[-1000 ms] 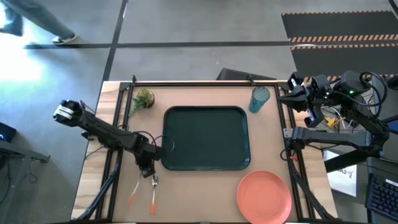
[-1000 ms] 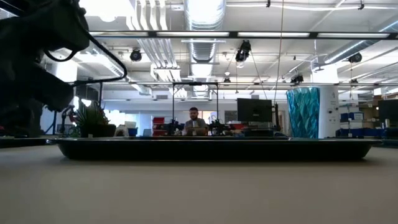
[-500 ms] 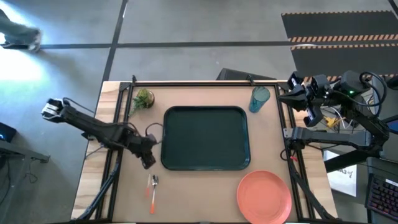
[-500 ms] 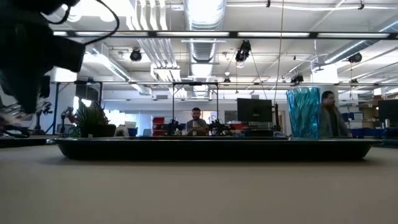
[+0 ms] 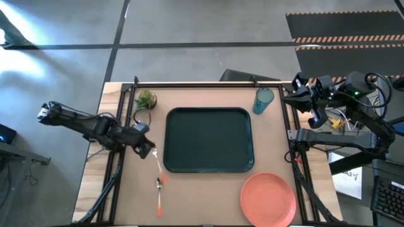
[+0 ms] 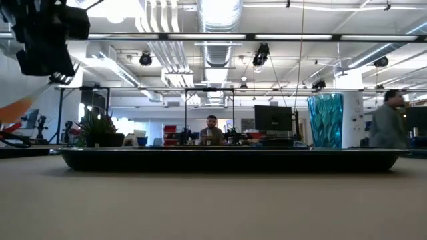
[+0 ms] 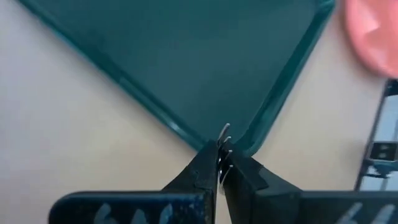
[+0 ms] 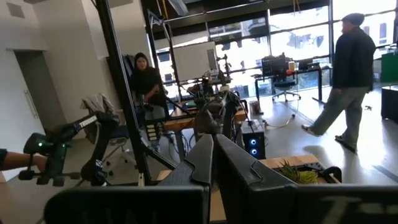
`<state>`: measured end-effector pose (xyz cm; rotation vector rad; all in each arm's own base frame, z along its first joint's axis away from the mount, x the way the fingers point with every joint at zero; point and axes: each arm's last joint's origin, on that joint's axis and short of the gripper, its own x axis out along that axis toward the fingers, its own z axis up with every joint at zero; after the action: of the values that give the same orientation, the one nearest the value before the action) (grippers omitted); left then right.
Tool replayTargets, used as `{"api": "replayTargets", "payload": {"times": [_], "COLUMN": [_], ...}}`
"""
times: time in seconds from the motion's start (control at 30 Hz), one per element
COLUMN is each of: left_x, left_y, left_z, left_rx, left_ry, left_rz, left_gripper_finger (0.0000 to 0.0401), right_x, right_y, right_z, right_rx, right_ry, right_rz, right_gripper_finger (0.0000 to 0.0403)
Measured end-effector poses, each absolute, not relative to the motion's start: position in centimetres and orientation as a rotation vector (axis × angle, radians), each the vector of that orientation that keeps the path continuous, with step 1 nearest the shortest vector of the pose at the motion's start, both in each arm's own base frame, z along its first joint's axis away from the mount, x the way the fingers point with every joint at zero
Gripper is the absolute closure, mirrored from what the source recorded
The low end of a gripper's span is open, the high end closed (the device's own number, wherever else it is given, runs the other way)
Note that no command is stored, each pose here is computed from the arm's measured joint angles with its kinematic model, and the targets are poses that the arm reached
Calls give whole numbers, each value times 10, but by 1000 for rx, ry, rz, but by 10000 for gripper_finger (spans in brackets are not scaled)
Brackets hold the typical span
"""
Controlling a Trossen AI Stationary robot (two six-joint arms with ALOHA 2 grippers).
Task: Pick and place plate/cup/fork/spoon on tray
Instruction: Put the orange fork on the left of the black serving tray
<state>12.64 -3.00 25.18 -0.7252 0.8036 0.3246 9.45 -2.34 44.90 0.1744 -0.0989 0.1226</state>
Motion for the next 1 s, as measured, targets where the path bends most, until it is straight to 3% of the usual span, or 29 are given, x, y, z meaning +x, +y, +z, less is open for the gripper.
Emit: {"api": "replayTargets", "payload": {"times": [0.33, 0.57, 0.8, 1.0], "left_x": [148, 190, 229, 245], "left_y": [-8, 21, 47, 57], "left_z": [286, 315, 292, 267], "left_rx": [-563, -412, -361, -337], "left_ry": [740, 740, 902, 977], "left_rz": [343, 216, -20, -88], "left_gripper_finger": [401, 401, 401, 401], "right_x": [95, 95, 95, 95], "right_y": [-23, -24, -24, -24], "right_z": [449, 449, 449, 449], "right_rx": [175, 175, 176, 176], "right_ry": [-98, -98, -97, -97], "right_rz": [123, 123, 123, 123], "right_gripper_finger": [394, 394, 394, 394]}}
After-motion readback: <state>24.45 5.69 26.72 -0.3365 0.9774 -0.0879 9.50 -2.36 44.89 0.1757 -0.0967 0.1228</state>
